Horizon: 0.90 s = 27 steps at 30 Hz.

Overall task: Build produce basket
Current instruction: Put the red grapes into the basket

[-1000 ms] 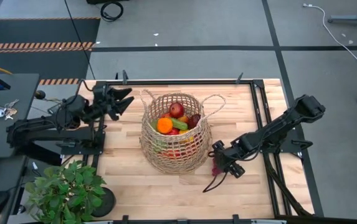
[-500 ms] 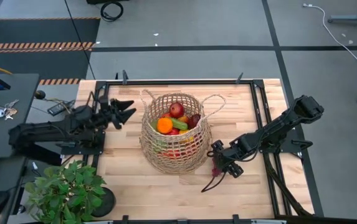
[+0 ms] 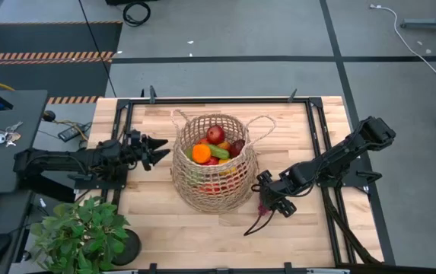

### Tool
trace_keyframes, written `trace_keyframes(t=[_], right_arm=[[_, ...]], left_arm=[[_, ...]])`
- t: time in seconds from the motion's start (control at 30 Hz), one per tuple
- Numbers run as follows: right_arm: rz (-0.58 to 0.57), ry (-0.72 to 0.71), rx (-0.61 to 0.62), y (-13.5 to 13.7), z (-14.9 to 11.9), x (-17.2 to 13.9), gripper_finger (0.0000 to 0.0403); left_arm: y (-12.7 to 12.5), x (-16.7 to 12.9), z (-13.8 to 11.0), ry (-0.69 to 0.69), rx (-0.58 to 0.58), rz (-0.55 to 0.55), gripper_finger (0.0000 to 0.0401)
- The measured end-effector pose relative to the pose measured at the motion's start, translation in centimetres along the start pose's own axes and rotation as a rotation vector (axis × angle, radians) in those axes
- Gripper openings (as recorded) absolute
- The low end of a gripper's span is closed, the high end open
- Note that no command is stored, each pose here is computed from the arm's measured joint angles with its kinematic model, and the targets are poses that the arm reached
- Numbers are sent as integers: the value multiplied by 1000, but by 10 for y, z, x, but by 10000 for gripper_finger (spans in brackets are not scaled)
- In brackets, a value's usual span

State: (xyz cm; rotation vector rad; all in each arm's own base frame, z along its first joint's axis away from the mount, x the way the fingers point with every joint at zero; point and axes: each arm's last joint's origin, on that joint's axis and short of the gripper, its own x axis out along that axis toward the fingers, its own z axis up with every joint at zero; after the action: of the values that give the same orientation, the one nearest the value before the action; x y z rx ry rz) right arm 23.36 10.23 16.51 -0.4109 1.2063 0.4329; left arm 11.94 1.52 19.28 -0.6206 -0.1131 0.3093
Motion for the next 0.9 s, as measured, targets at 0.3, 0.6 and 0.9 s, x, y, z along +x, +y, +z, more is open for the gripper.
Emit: trace_keyframes(t=[0.3, 0.6, 0.9], right_arm=[[-3, -25, -129, -2, 4, -1, 348], [38, -9, -137, -2, -4, 5, 345], [59, -28, -144, -1, -3, 5, 259]], left_arm=[[4, -1, -11, 48, -4, 2, 357], [8, -1, -17, 108, 44, 44, 357], [23, -7, -34, 309, 158, 173, 357]])
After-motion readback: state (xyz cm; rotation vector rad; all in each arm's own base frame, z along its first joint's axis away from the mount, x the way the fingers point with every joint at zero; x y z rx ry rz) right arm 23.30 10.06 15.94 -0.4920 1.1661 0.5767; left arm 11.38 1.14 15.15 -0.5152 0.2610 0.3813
